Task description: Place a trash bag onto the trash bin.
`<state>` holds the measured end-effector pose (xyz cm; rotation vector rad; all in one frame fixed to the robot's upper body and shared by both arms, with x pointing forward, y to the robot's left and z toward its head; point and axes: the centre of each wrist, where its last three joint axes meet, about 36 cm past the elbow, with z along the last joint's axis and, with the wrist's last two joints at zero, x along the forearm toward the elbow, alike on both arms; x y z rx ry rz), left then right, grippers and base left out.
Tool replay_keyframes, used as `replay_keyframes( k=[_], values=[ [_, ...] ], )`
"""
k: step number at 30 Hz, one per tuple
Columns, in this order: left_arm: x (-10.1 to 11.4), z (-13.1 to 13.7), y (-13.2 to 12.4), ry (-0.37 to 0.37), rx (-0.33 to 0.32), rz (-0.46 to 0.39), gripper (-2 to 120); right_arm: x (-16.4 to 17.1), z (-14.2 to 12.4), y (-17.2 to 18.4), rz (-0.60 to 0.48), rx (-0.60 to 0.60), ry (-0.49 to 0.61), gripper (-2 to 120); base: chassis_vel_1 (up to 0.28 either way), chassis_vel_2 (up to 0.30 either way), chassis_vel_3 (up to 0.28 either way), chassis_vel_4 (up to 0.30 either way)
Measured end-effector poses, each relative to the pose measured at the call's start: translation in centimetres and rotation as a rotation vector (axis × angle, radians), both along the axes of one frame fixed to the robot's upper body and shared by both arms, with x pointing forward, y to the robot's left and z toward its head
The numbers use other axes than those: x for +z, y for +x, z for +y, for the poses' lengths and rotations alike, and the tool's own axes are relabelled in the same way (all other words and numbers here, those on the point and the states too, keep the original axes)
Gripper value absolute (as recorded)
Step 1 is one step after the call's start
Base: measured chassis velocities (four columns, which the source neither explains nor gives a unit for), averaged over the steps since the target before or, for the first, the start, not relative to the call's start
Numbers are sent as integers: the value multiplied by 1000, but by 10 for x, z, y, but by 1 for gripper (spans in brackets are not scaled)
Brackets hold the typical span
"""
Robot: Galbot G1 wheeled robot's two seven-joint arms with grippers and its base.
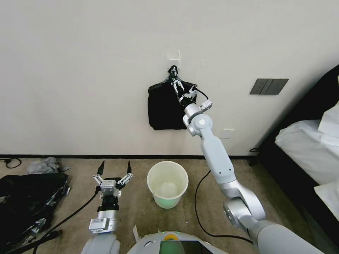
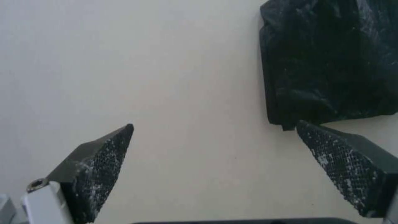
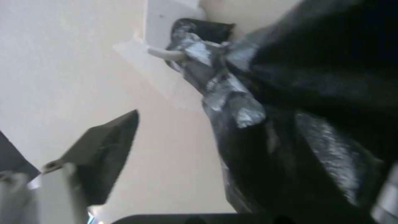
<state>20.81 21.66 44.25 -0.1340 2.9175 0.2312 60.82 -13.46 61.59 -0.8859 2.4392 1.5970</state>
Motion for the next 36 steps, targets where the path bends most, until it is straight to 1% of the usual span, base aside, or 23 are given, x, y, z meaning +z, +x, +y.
replay_keyframes(
  k=[4,12,22,23,24,25,28,29,32,33,36],
  values=[
    [2,0,-1,0,2,-3,100,4,1,4,-10,7,-7,100,0,0,0,0],
    [5,1,-2,1,5,-11,100,13,4,7,-27,21,1,100,0,0,0,0],
    [7,0,-2,-2,8,-14,100,15,5,10,-29,26,1,98,0,0,0,0],
    [7,0,-2,-2,8,-14,100,15,5,10,-29,26,1,96,0,0,0,0],
    [8,0,-2,-3,8,-16,100,15,5,11,-28,26,1,90,0,0,0,0],
    [8,0,-2,-3,8,-16,100,15,5,11,-28,26,1,90,0,0,0,0],
    [8,-1,-2,-3,9,-16,100,13,4,13,-23,25,1,76,0,0,0,0],
    [8,-1,-2,-3,9,-16,100,13,4,13,-23,25,1,76,0,0,0,0],
    [8,-1,-2,-2,9,-17,100,13,3,14,-23,23,-1,62,0,0,0,0],
    [8,-1,-2,-2,9,-17,100,13,3,14,-23,23,-1,62,0,0,0,0],
    [9,-1,-3,-1,9,-18,100,12,2,16,-18,21,-1,48,0,0,0,0]
  ],
)
